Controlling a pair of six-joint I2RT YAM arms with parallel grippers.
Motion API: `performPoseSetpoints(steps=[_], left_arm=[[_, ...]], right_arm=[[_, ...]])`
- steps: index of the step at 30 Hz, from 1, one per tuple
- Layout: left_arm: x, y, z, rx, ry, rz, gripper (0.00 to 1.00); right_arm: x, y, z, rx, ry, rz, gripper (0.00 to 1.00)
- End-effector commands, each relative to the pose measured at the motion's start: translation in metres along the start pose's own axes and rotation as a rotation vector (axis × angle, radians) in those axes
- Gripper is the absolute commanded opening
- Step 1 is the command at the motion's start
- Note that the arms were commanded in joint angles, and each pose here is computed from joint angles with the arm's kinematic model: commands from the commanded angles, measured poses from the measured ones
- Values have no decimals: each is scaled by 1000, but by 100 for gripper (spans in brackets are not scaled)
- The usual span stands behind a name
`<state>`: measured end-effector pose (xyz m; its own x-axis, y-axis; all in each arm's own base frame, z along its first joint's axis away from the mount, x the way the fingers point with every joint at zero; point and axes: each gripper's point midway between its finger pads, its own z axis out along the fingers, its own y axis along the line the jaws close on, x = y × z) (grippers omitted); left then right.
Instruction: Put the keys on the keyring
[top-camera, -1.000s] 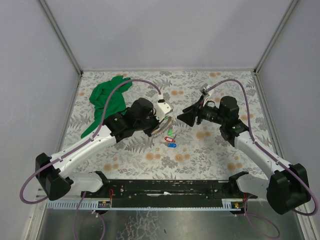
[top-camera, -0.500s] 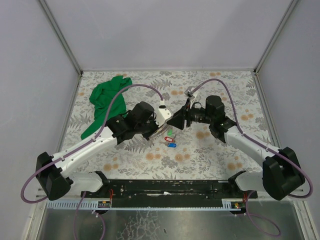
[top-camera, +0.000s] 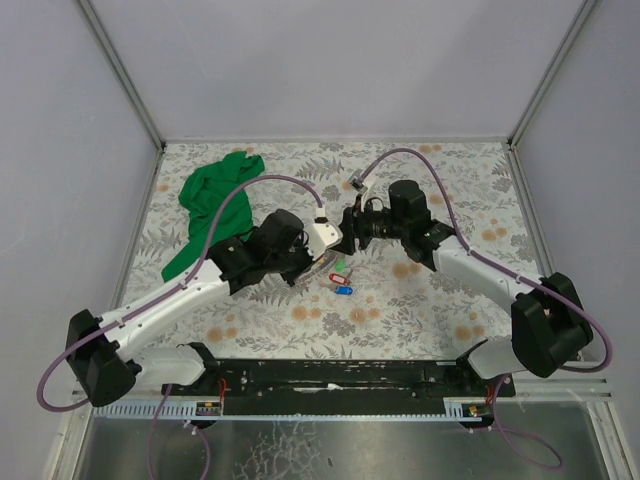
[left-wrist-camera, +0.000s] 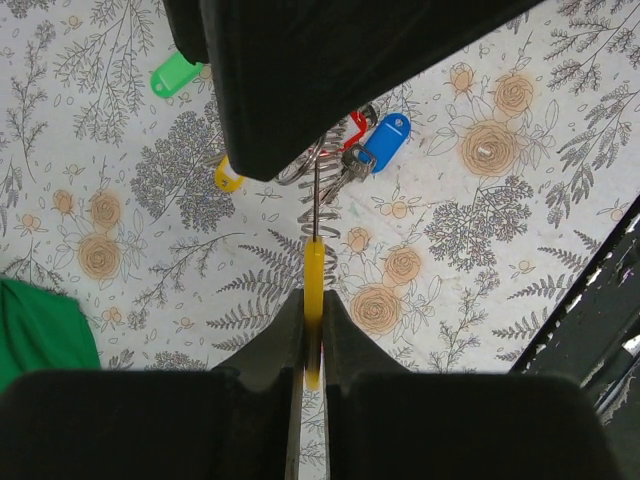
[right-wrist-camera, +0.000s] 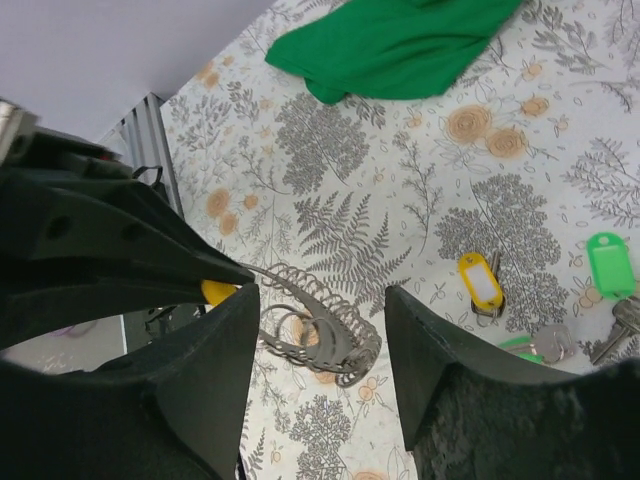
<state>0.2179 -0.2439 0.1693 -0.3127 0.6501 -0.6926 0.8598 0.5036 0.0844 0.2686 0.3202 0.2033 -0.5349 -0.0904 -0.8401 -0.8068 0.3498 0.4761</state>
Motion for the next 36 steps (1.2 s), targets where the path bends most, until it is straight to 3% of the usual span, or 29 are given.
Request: performPoseSetpoints(steps=[1, 5, 14, 25, 36], left_arm=[[-16, 0, -5, -8, -82, 42, 0], [-15, 4, -8, -33, -89, 46, 0], [-12, 10, -10, -77, -90, 56, 0], [-4, 4, -5, -60, -68, 98, 0], [-1, 2, 1, -74, -39, 114, 0]], right_arm=[[-2, -4, 4, 50, 52, -16, 59], [2, -8, 2, 93, 96, -20, 58], [13, -44, -33, 391, 172, -39, 53], [-22, 9, -26, 145, 29, -64, 53], [-13, 28, 4, 29, 133, -2, 56]])
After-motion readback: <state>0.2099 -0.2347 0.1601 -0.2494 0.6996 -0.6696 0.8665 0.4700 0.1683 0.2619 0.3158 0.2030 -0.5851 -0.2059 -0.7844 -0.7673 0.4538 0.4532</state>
